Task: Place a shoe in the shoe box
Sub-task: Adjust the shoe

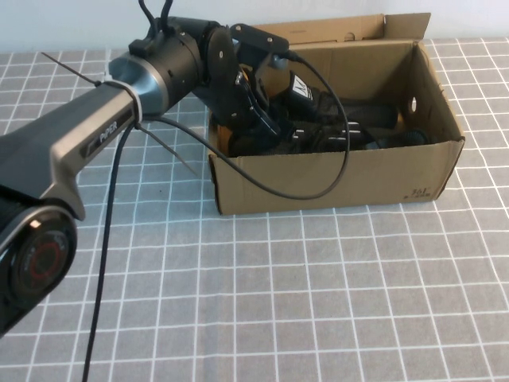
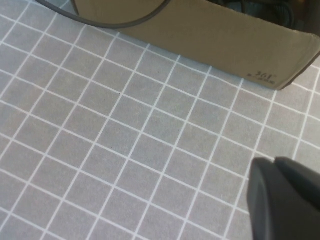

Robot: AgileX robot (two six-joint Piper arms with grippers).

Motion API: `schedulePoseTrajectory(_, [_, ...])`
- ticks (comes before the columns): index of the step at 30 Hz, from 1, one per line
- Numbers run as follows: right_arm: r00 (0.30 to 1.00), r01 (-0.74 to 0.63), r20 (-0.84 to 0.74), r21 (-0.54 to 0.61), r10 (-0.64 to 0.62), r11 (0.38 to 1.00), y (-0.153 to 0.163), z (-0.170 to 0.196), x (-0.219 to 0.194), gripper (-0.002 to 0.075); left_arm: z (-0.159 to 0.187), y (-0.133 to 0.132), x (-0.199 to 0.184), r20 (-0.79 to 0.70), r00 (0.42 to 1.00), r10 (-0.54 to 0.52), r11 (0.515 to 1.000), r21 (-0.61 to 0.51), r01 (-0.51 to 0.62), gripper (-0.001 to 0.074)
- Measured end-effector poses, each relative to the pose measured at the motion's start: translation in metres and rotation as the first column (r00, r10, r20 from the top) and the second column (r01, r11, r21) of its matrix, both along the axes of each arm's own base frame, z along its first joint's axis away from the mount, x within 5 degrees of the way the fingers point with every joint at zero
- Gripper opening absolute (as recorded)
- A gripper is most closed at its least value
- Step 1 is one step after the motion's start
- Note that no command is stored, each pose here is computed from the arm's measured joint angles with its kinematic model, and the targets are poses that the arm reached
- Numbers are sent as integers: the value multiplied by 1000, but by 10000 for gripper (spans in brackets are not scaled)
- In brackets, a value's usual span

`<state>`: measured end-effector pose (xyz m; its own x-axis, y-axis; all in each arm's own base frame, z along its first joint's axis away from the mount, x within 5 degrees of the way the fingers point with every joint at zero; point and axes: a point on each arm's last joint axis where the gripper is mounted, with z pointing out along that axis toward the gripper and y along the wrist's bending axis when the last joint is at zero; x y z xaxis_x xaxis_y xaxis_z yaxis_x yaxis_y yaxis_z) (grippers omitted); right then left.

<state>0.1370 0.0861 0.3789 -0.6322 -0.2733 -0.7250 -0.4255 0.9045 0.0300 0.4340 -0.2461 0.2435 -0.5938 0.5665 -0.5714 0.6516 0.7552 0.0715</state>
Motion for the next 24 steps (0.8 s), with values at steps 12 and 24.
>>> schedulePoseTrajectory(12, [1000,-16,-13,-29,16,999,4,-4,5,-16,-12,-1,3,-19,1000,-1,1000,18,2,292])
schedulePoseTrajectory(24, [999,-37,-4,-47,37,998,4,-4,6,-16,-13,3,5,-21,1000,-10,999,47,11,32])
